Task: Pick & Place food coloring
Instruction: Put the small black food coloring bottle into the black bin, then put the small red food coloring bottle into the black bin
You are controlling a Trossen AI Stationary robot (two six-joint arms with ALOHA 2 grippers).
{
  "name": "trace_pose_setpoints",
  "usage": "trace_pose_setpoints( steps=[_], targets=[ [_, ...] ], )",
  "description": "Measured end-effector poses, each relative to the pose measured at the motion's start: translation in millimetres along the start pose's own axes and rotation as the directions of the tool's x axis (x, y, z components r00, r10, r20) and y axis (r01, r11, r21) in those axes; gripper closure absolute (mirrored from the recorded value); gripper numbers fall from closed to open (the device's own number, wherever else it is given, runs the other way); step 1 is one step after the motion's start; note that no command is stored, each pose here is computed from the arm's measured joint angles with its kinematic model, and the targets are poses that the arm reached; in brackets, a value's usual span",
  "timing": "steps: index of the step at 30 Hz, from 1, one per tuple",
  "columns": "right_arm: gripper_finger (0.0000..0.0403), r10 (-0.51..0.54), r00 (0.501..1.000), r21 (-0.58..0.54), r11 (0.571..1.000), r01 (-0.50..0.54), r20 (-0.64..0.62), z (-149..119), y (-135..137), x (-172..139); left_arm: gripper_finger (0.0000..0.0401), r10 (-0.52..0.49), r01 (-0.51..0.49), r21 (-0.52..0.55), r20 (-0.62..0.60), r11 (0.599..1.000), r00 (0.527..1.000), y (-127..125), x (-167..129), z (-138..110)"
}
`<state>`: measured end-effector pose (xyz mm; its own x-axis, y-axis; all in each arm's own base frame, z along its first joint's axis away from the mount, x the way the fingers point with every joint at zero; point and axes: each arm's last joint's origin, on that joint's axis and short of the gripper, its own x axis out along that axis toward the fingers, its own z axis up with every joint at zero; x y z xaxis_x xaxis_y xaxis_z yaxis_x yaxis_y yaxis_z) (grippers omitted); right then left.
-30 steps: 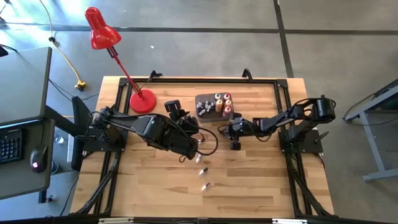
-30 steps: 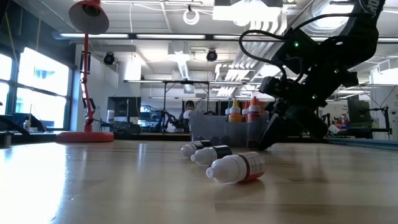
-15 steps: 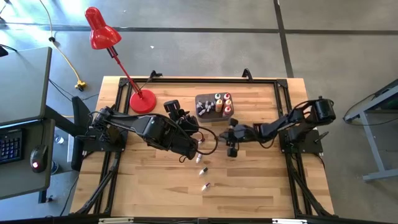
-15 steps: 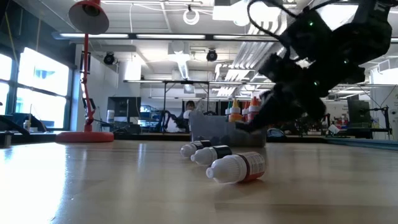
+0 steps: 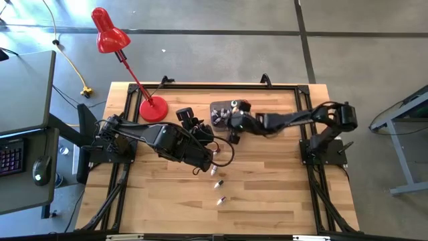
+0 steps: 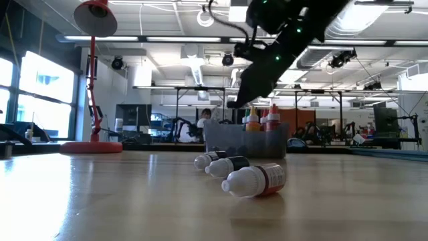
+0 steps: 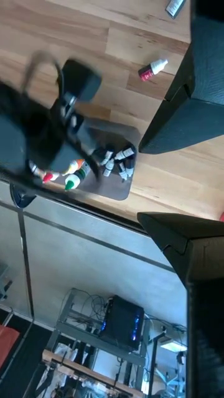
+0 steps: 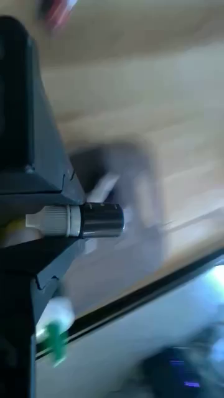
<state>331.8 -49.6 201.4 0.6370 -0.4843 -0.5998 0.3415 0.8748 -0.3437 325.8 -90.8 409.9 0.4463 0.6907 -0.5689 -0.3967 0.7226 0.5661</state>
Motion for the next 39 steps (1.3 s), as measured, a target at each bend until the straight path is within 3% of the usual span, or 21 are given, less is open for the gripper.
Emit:
trace_pose_setpoints(
  steps=[4,10,17,21,27,33,39],
  targets=[
    [0.0327,0.028,0.99,-0.007,1.0,-0.03,-0.137,10.3,-14.3,5.1,0.0243,0.0,0.0,0.0,0.0,1.0,1.0,0.0,0.0,0.0],
    [0.0278,0.052,0.988,-0.127,0.989,-0.071,-0.145,10.9,-10.2,20.2,0.0243,0.004,-0.004,0.001,0.002,1.0,1.0,0.1,0.0,0.0],
    [0.0238,0.064,0.992,-0.15,0.985,-0.08,-0.11,14.7,-4.9,18.7,0.0243,-0.061,0.061,-0.005,-0.027,0.998,0.998,-1.8,0.0,-0.8],
    [0.0238,0.233,0.971,-0.178,0.955,-0.238,-0.05,24.1,11.7,-1.3,0.0243,-0.126,0.126,-0.007,-0.056,0.992,0.99,-3.8,-0.3,-1.7],
    [0.0239,0.478,0.878,-0.26,0.844,-0.469,-0.033,23.9,58.1,-27.3,0.0243,-0.183,0.181,-0.032,-0.044,0.983,0.982,-6.6,-14.1,-6.6],
    [0.0237,0.543,0.839,-0.356,0.779,-0.516,-0.028,2.8,95.2,-42.1,0.0243,-0.117,0.117,-0.087,0.004,0.989,0.993,-29.9,-34.4,-40.9],
    [0.0237,0.631,0.757,-0.361,0.755,-0.548,0.17,-10.5,99.2,-34.4,0.0243,0.031,-0.027,-0.121,0.038,0.992,0.999,-63.5,-26.1,-102.7]
  ],
)
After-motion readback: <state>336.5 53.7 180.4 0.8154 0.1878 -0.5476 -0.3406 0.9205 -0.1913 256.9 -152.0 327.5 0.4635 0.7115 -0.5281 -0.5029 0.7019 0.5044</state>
